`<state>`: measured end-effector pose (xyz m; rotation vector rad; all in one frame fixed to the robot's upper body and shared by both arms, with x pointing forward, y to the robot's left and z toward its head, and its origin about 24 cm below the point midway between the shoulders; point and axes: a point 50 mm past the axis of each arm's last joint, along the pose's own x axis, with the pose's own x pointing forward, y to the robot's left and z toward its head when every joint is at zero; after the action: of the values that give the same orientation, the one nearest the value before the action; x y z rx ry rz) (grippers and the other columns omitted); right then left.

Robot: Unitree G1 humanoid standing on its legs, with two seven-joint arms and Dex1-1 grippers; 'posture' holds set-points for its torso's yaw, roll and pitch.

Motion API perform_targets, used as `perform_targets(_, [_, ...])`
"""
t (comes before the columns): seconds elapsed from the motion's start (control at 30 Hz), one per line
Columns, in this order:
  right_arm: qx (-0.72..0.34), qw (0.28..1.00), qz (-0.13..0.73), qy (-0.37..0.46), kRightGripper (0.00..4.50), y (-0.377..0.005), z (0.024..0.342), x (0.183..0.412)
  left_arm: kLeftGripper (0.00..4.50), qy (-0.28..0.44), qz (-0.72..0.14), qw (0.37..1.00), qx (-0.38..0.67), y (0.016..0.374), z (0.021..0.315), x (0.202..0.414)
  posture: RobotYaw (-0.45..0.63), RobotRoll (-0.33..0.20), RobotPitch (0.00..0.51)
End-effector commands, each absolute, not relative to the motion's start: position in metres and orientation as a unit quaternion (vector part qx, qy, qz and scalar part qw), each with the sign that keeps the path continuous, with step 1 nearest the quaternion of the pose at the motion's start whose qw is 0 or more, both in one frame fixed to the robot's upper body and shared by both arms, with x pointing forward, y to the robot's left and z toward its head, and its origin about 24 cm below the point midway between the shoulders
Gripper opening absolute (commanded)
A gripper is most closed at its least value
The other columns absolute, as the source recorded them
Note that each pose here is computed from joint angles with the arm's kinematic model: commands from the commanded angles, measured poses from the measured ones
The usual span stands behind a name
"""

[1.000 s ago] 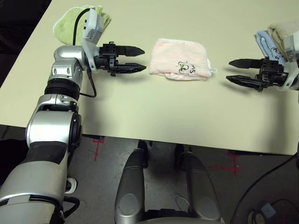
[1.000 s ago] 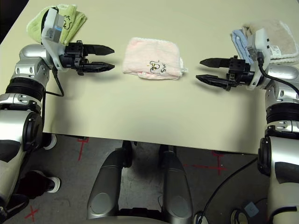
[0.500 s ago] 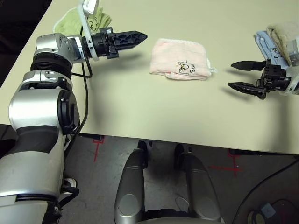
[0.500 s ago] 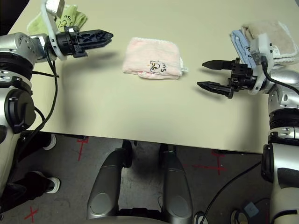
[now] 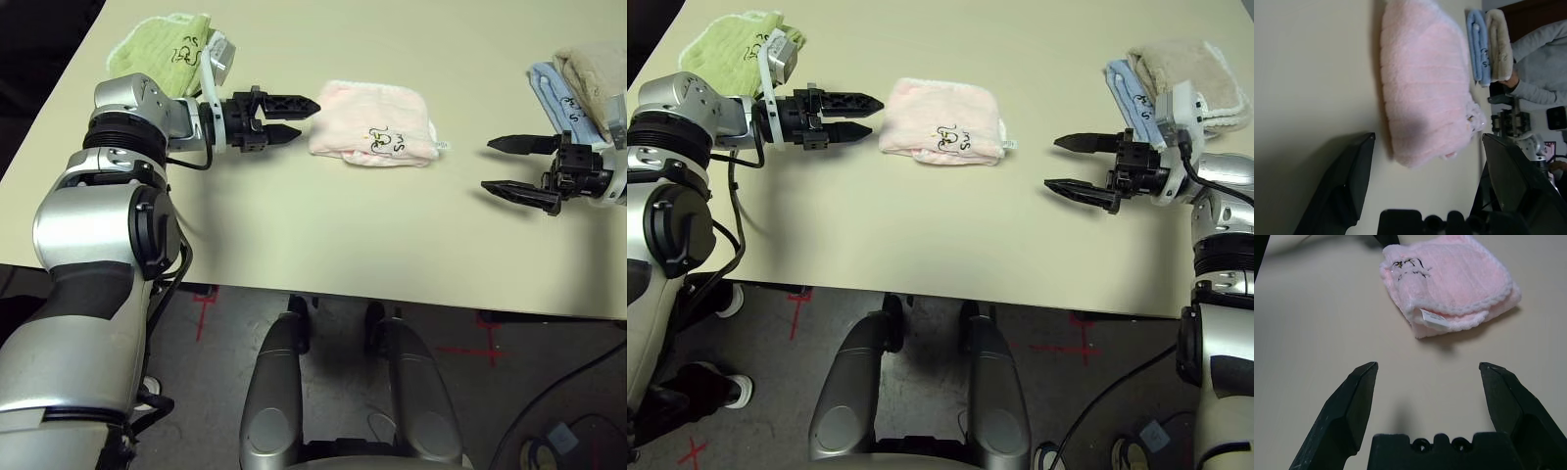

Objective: Fold the towel and set it aside.

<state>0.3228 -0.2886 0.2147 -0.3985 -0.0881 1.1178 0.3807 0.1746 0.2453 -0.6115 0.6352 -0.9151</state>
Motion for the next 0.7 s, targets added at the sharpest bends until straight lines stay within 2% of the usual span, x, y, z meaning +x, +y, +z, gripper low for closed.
perform_targets(0.03, [-0.182, 0.831, 0.525, -0.035, 4.5, -0.29, 0.211, 0.321, 4.44, 0.317, -0.407, 0.809, -0.283, 0.178, 0.234, 0.381, 0.02, 0.0, 0.391])
perform_targets(0.17, [-0.182, 0.831, 0.525, -0.034, 4.5, -0.29, 0.213, 0.32, 4.44, 0.308, -0.411, 0.81, -0.284, 0.166, 0.233, 0.384, 0.03, 0.0, 0.392])
perform_targets(0.37, [-0.185, 0.828, 0.528, -0.037, 4.5, -0.285, 0.218, 0.321, 4.44, 0.279, -0.426, 0.805, -0.305, 0.128, 0.229, 0.393, 0.04, 0.0, 0.397])
perform_targets(0.63, [-0.188, 0.826, 0.53, -0.038, 4.5, -0.276, 0.219, 0.32, 4.44, 0.276, -0.469, 0.781, -0.306, 0.092, 0.238, 0.391, 0.03, 0.0, 0.398])
perform_targets(0.7, [-0.187, 0.828, 0.528, -0.037, 4.5, -0.276, 0.218, 0.321, 4.08, 0.277, -0.474, 0.781, -0.297, 0.089, 0.238, 0.391, 0.03, 0.0, 0.399])
